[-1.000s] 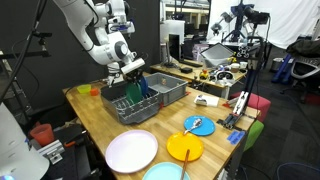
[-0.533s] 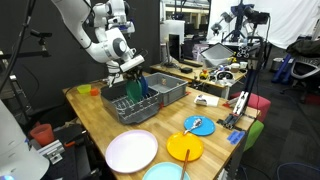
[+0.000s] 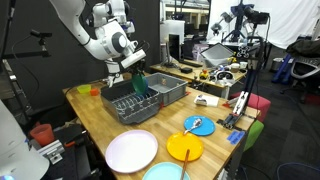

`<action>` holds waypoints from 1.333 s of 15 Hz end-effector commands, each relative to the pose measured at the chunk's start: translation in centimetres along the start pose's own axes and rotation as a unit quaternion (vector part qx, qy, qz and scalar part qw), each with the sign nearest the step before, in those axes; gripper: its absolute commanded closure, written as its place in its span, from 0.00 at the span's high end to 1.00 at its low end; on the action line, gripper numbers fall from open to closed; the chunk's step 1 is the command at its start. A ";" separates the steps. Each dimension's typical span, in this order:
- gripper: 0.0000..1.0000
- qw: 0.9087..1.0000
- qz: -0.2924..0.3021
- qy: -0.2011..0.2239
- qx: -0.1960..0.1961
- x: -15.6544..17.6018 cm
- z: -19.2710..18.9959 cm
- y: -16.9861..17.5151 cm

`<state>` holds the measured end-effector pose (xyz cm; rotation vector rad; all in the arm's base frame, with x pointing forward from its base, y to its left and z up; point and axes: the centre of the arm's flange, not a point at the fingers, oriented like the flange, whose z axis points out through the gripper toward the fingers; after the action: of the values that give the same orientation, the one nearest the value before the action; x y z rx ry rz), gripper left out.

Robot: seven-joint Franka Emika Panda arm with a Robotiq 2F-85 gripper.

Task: Remove the green plate from the dish rack and put it on the table

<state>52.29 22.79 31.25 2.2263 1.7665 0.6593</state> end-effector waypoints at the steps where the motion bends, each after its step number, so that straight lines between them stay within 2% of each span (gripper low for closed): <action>1: 0.04 1.000 0.024 0.010 -0.017 -2.2 -1.5 -0.4; 5: 0.04 0.996 0.084 0.022 -0.014 -5.4 -3.7 -0.7; 9: 0.04 0.981 0.180 0.076 -0.008 -8.9 -6.4 -2.0; 14: 0.04 0.942 0.305 0.137 -0.015 -9.1 -7.5 -5.2; 17: 0.04 0.909 0.386 0.152 -0.025 -10.6 -7.9 -5.6; 20: 0.04 0.877 0.459 0.139 -0.036 -13.7 -8.4 -4.8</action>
<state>42.80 15.77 32.03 2.9056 0.7925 1.1972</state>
